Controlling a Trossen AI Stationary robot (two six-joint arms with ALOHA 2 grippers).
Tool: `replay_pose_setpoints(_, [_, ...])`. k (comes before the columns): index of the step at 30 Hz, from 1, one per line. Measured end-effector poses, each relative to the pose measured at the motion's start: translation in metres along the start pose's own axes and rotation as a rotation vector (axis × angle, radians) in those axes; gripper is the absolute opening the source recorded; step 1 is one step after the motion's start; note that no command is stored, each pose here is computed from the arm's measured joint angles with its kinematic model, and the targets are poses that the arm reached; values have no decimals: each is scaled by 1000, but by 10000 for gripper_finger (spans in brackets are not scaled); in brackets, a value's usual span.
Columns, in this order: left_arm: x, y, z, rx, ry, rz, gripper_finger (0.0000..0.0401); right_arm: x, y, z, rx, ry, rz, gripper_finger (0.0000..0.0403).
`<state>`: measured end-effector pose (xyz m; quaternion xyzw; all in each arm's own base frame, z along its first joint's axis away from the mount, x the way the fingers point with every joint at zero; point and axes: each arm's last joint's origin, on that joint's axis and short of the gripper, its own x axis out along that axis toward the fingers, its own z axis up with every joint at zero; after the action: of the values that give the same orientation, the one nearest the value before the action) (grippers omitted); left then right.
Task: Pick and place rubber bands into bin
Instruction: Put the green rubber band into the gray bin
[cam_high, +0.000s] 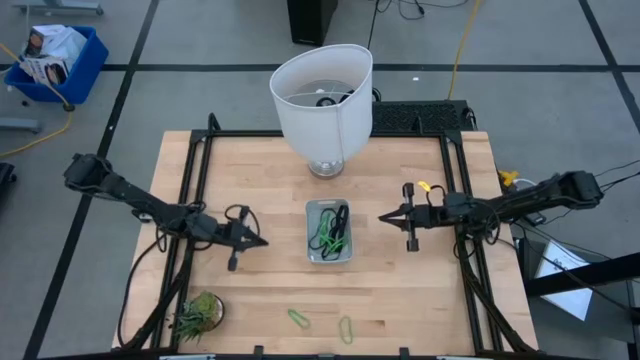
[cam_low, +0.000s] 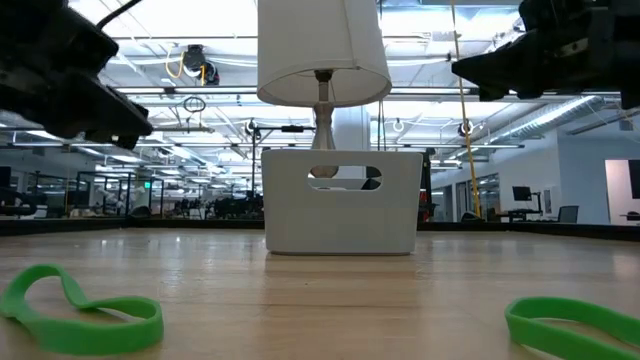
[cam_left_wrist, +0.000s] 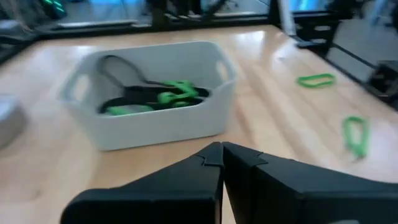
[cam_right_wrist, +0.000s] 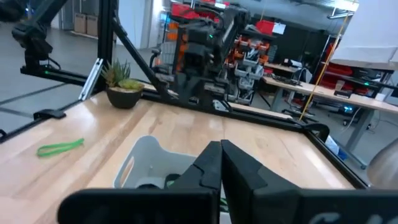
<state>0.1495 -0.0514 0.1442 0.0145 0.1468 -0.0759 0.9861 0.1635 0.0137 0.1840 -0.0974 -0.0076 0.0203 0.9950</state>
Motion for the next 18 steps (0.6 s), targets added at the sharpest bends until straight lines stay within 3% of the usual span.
replay_pose_setpoints(10, [53,-48,50,-75,143,-46,7,-4,-2,1,2,5,19,1])
replay_pose_setpoints(15, [86,-77,53,-25,261,-65,7,-4,-1,3,4,-11,41,1])
replay_pose_setpoints(18, [103,-98,51,-37,368,-173,13,-4,-1,3,22,-15,41,1])
